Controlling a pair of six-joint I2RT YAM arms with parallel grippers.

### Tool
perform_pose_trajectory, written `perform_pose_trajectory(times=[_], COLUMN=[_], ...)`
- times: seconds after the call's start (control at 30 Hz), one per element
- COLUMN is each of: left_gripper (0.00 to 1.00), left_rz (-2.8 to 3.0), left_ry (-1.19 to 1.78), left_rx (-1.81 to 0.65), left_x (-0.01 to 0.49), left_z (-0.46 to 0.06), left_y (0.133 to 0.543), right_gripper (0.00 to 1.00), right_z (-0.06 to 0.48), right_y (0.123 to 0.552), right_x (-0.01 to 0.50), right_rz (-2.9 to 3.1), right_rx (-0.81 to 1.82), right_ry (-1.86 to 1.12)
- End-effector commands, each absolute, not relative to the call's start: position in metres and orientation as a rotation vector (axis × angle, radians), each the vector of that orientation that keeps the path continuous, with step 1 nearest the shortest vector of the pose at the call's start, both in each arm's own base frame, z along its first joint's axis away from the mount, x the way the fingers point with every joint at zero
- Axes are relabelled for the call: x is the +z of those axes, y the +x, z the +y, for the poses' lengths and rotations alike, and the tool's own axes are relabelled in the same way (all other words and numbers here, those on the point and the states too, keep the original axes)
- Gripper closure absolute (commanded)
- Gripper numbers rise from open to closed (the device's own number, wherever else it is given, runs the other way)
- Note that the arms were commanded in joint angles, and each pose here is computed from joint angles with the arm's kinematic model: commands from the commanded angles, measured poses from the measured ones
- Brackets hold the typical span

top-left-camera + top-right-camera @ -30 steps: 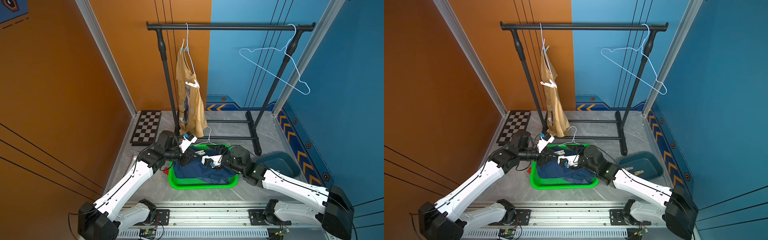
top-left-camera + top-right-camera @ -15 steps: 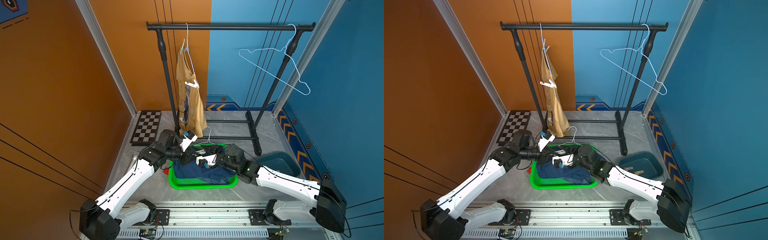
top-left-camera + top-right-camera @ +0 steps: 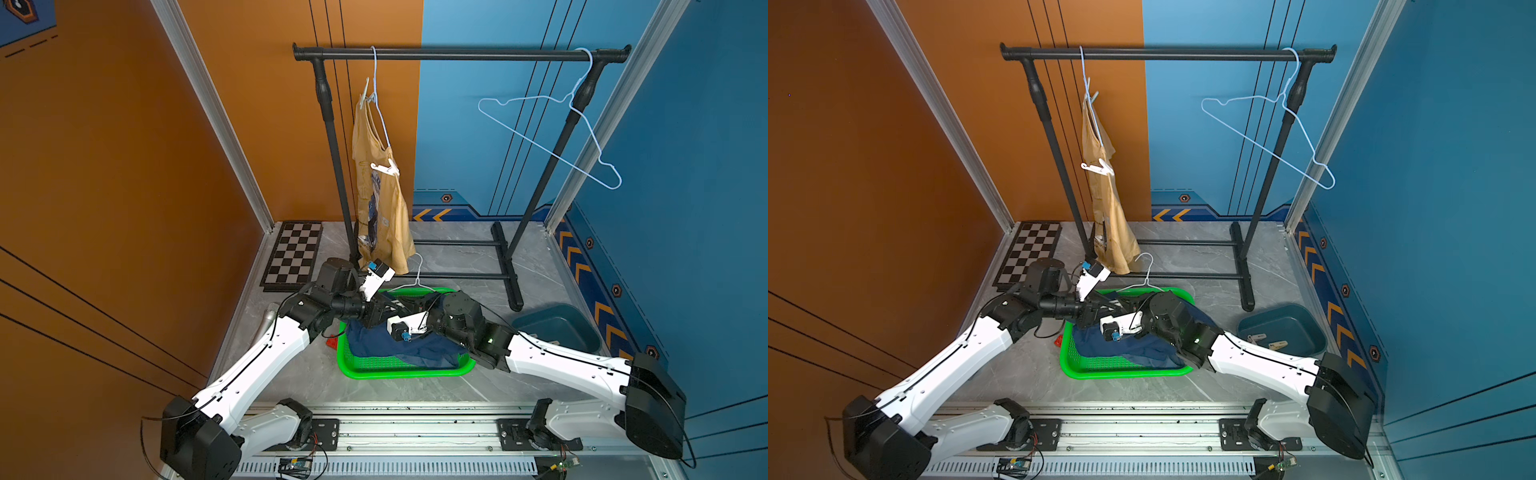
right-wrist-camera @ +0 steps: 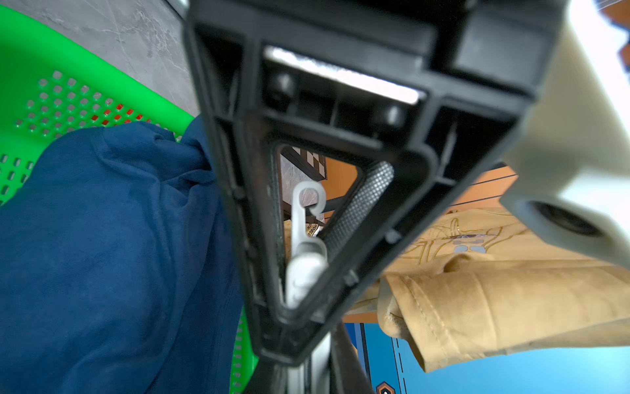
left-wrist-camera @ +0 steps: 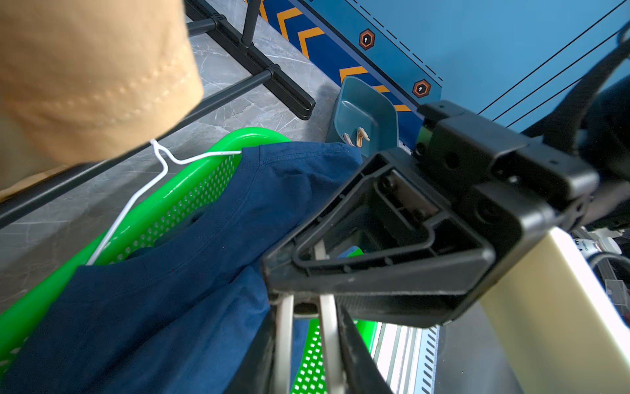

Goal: Remove the clothespins securing t-shirts to the hanger
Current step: Place the clothespin in the storage box.

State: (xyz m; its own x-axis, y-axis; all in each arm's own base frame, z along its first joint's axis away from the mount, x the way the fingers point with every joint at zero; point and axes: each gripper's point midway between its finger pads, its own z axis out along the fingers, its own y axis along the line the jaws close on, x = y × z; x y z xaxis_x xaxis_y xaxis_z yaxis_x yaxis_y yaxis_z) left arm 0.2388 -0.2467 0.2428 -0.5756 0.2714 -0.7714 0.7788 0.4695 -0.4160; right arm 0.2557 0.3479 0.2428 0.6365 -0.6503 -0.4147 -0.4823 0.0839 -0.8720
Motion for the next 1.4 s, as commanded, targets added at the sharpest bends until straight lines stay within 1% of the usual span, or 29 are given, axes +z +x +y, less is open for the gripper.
perform_pose_trajectory(times=[0.0,0.13,0.2,0.3,0.47,0.6,0.8,0.9,1.03,1.13,1.23,1.37], left_gripper=[0.63,0.45,0.40,0.35,0.21,0.18,0.16,0.16,0.16,0.15,0.15,0.15], left_rz=[2.055,2.054,2.050,2.052,2.038,1.993,1.932,1.898,1.747,1.664,1.634,1.560], left_ry=[0.883,0.875,0.877,0.875,0.865,0.839,0.818,0.820,0.802,0.797,0.853,0.981], left_rx=[-1.038,-1.018,-1.008,-1.003,-0.984,-0.978,-0.972,-0.940,-0.861,-0.788,-0.707,-0.662], left_x=[0.253,0.254,0.255,0.254,0.255,0.262,0.264,0.265,0.278,0.284,0.281,0.277], left_z=[-0.250,-0.248,-0.247,-0.246,-0.243,-0.241,-0.237,-0.235,-0.240,-0.243,-0.253,-0.283], left_y=[0.239,0.241,0.242,0.243,0.247,0.253,0.258,0.261,0.271,0.275,0.274,0.265], right_gripper=[0.92,0.95,0.96,0.98,0.98,0.98,0.98,0.98,0.98,0.98,0.98,0.97], right_z=[0.352,0.350,0.348,0.345,0.335,0.323,0.303,0.291,0.272,0.256,0.235,0.199], right_y=[0.260,0.259,0.260,0.261,0.264,0.268,0.276,0.278,0.279,0.280,0.283,0.293], right_x=[0.264,0.262,0.260,0.258,0.254,0.250,0.248,0.243,0.237,0.235,0.235,0.245], right_rz=[0.956,0.962,0.974,0.988,1.032,1.072,1.139,1.190,1.311,1.407,1.520,1.651], right_rx=[-0.182,-0.188,-0.188,-0.190,-0.187,-0.199,-0.228,-0.238,-0.202,-0.181,-0.155,-0.125], right_ry=[-1.508,-1.522,-1.526,-1.531,-1.530,-1.537,-1.536,-1.545,-1.539,-1.496,-1.427,-1.242])
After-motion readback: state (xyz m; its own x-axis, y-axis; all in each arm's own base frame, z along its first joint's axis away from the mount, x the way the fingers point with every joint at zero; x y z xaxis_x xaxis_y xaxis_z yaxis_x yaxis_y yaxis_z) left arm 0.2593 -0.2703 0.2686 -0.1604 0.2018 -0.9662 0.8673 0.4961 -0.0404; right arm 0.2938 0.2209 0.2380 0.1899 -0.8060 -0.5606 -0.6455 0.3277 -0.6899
